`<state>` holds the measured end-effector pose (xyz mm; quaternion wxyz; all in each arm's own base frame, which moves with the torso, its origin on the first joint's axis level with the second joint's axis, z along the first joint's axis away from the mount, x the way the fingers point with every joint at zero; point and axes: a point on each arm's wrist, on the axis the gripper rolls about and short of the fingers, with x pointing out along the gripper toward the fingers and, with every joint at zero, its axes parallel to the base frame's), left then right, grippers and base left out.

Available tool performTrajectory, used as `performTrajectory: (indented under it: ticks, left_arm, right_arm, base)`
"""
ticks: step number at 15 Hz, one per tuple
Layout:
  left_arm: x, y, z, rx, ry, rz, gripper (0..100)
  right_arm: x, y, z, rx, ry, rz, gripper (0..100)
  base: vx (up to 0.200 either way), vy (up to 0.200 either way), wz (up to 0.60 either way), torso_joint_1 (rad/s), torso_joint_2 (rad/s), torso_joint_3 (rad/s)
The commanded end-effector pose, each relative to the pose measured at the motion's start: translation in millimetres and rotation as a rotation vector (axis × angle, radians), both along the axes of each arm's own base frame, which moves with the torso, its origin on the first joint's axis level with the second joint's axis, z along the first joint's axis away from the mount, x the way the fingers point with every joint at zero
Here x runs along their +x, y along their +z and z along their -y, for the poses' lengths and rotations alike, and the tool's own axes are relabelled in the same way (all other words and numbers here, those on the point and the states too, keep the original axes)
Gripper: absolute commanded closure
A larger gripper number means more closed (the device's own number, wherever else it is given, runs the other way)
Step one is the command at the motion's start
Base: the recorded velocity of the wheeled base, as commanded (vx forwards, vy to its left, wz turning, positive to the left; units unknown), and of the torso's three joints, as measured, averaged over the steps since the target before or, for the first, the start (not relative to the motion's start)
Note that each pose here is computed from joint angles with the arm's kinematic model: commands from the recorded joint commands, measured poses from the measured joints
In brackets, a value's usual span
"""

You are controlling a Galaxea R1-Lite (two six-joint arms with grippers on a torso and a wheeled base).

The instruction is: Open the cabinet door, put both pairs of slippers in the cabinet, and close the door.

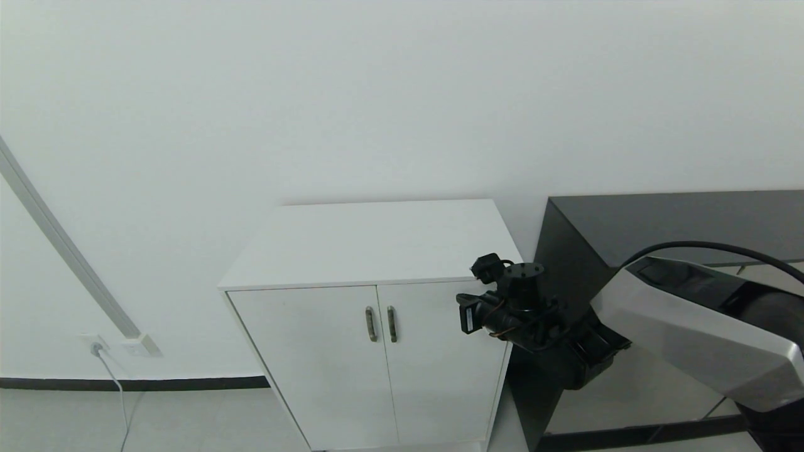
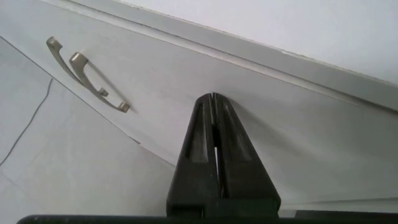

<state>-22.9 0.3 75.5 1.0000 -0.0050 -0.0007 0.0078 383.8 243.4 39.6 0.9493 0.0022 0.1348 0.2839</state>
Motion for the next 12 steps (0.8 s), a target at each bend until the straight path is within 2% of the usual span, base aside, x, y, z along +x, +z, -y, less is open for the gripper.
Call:
performTrajectory:
  ticks: [1, 7, 12]
  left_arm:
    - [0, 0.0, 0.0, -0.001, 0.001, -0.001, 100]
    - [0, 0.0, 0.0, -0.002, 0.001, -0.001, 100]
    - [0, 0.0, 0.0, -0.002, 0.001, -0.001, 100]
  right_arm:
    - [2, -1, 0, 0.001, -0.002, 0.001, 100]
    - [2, 2, 2, 0.006, -0.007, 0.009, 100]
    - [-15, 14, 10, 0.011, -0.027, 0.029, 100]
  base:
    - [0.000, 0.000, 0.00, 0.000, 0.00, 0.000]
    - [0.000, 0.000, 0.00, 0.000, 0.00, 0.000]
    - [0.000, 0.000, 0.00, 0.000, 0.00, 0.000]
